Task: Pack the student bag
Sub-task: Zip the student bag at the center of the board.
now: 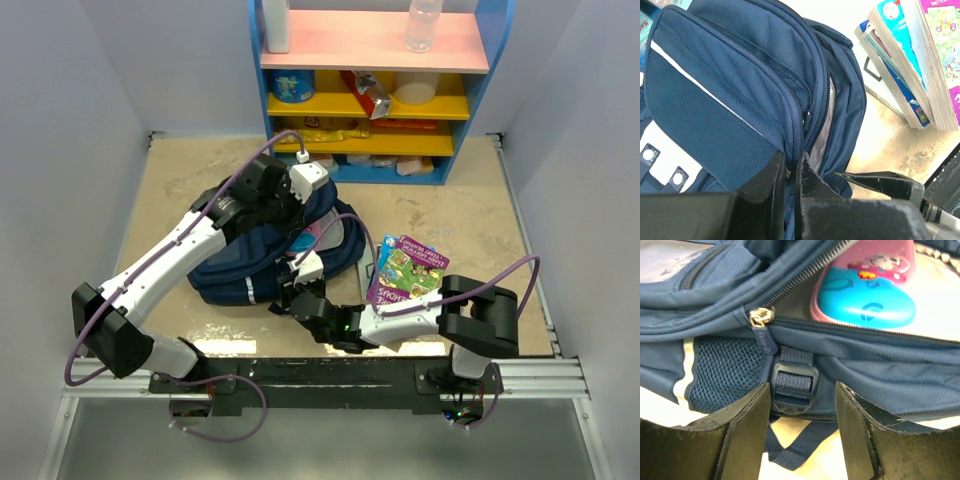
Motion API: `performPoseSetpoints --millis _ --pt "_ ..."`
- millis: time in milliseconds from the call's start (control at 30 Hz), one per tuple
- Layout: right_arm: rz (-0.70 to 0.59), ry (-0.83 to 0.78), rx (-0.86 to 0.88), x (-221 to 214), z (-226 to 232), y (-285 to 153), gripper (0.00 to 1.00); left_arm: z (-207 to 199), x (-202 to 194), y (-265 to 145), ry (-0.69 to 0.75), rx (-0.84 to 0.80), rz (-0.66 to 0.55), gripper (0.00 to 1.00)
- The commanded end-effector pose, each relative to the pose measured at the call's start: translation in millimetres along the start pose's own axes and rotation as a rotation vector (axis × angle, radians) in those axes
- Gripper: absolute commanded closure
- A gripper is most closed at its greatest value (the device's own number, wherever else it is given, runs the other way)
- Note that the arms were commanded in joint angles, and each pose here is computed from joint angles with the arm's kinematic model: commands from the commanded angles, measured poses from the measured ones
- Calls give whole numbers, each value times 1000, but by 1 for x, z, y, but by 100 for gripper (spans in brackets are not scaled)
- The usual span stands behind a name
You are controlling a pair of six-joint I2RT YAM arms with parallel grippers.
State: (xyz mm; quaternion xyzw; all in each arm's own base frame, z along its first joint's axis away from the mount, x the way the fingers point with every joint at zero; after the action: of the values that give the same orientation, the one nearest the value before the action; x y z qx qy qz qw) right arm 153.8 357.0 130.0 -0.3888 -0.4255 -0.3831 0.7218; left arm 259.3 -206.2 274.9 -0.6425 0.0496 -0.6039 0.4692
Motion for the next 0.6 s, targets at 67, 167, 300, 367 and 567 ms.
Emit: performPoseSetpoints --millis 67,167,300,367,567 --pt "-116 48 53 43 27 -1 43 4 42 -20 9 28 -210 100" --pt "-115 46 59 41 31 0 43 4 41 -19 7 23 -212 100" --pt "-129 62 49 40 35 5 43 3 40 -19 1 17 -210 100" --pt "-131 55 46 38 37 7 44 2 41 -20 1 17 -215 100" --pt "-130 28 19 30 38 15 49 2 41 -22 3 18 -216 100"
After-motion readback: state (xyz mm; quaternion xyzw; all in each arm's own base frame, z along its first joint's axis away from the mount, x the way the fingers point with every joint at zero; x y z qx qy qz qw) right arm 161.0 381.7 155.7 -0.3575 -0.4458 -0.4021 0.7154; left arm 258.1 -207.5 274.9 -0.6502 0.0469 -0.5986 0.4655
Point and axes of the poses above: each gripper's point midway between its finger pads, its own y axis out along the fingers, its own z axis along the line the jaws close on, x = y × z, the point moved 7 cm from there along -y, back along the fingers, and after that the axes turned 13 degrees about y, right-handed, at the moved point
